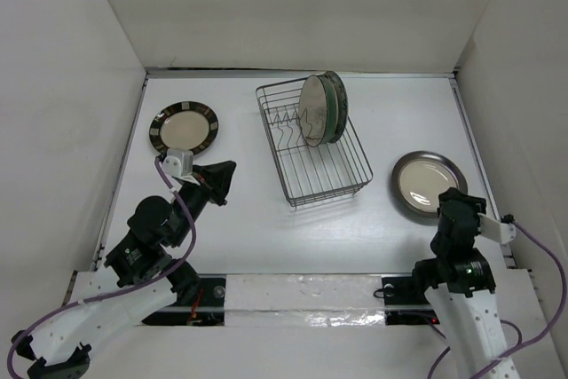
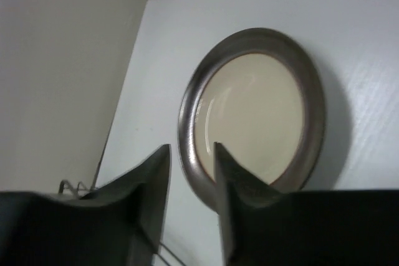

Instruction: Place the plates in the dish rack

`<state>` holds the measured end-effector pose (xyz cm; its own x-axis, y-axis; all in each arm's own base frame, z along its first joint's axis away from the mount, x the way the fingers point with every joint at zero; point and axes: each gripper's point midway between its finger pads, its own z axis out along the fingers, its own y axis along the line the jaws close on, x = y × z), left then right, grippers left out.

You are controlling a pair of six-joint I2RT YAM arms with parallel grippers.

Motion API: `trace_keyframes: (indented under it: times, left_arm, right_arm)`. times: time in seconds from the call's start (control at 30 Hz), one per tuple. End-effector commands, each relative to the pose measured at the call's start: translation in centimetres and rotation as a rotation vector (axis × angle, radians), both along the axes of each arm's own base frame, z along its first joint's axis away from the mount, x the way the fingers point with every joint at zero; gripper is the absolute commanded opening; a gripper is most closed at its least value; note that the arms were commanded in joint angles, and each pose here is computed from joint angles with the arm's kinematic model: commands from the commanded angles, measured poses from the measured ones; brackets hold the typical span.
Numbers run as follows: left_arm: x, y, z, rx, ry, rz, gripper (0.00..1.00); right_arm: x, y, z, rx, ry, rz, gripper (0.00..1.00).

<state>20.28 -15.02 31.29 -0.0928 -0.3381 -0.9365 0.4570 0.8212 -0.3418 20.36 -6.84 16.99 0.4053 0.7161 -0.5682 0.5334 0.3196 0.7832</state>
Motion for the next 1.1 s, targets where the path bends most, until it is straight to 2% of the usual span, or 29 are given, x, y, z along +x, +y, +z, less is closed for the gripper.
trace_keyframes:
  times: [0.0,0.07,0.13,0.17,0.27,0.5,0.67,0.87,1.07]
  left_arm:
    - [-0.3,-0.2,2.0,-0.056,-0.04,-0.024,0.06]
    - [-0.5,-0.2,2.1,-0.062,-0.042,-0.03,0.11]
    - [-0.8,0.2,2.7,-0.082,-0.059,-0.028,0.15]
    - [-0.8,0.3,2.8,-0.085,-0.06,-0.02,0.16]
    - [-1.2,0.5,3.0,-0.091,-0.068,-0.024,0.18]
    - [-1.5,1.0,3.4,-0.108,-0.079,-0.012,0.19]
    - [-1.6,1.1,3.6,-0.112,-0.085,-0.013,0.19]
    - [-1.7,1.1,3.7,-0.114,-0.087,-0.015,0.2]
    - [-1.4,0.6,3.3,-0.098,-0.075,-0.024,0.2]
  right_arm:
    - [-1.7,-1.7,-1.5,0.06,0.037,-0.105,0.57]
    - [-1.5,-2.8,-2.5,0.05,0.12,-0.147,0.76]
    - [-1.1,-3.3,-3.1,0.061,0.185,-0.163,0.82]
    - [-1.2,-4.2,-4.3,0.046,0.271,-0.195,0.83]
    - [-0.9,-5.7,-5.6,0.07,0.33,-0.245,0.83]
    - [-1.5,-9.7,-6.7,0.118,0.353,-0.35,0.8]
    - [-1.3,-11.2,-9.8,0.182,0.449,-0.249,0.81]
    - [1.3,-10.4,-9.6,0.11,0.397,-0.031,0.88]
    - [3.7,-8.8,-9.6,0.059,0.346,0.172,0.87]
